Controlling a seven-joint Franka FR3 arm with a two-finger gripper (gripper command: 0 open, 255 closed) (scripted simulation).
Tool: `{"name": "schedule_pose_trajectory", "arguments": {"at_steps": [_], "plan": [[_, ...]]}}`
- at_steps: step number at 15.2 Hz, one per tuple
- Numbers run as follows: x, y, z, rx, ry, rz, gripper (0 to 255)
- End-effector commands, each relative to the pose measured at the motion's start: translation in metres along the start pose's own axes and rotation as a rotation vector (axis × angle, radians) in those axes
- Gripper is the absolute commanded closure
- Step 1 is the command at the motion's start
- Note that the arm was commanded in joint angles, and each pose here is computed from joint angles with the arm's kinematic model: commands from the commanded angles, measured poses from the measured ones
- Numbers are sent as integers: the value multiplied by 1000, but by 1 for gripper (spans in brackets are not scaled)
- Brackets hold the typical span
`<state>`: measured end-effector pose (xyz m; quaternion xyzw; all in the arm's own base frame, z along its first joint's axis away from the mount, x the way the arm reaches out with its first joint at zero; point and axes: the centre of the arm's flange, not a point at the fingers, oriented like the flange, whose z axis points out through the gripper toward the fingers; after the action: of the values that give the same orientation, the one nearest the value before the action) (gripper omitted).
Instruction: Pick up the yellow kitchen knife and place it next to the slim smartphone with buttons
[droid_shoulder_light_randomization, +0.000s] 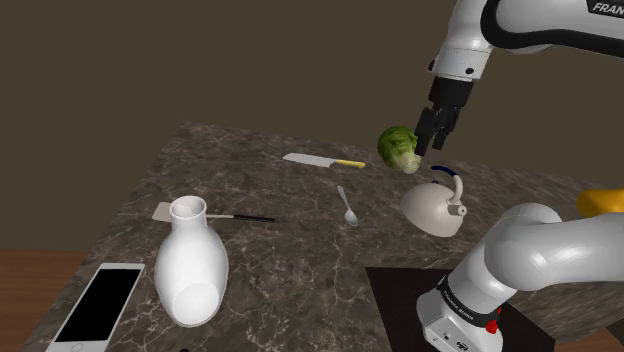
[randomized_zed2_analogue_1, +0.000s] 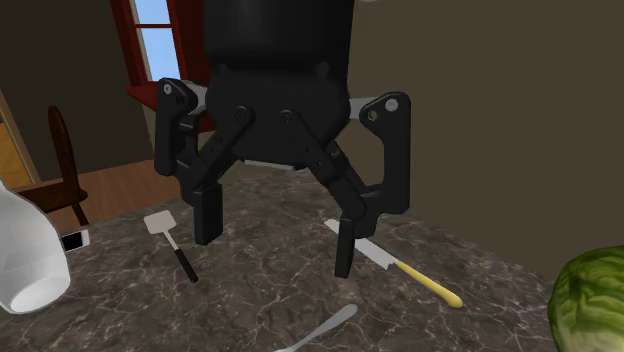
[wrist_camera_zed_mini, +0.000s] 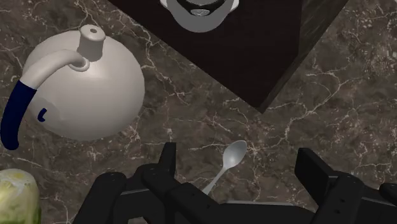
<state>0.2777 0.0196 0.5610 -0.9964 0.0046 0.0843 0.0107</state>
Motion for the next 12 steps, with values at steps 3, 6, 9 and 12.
{"name": "schedule_pose_trajectory", "arguments": {"at_steps": [3,6,9,12], "plan": [[17,13,12,-9,11,-61,0],[44,30,31,-22,28,-153,0],[73,45,48,-36,45,-244,0],[103,57,65,-49,61,-336,0]]}}
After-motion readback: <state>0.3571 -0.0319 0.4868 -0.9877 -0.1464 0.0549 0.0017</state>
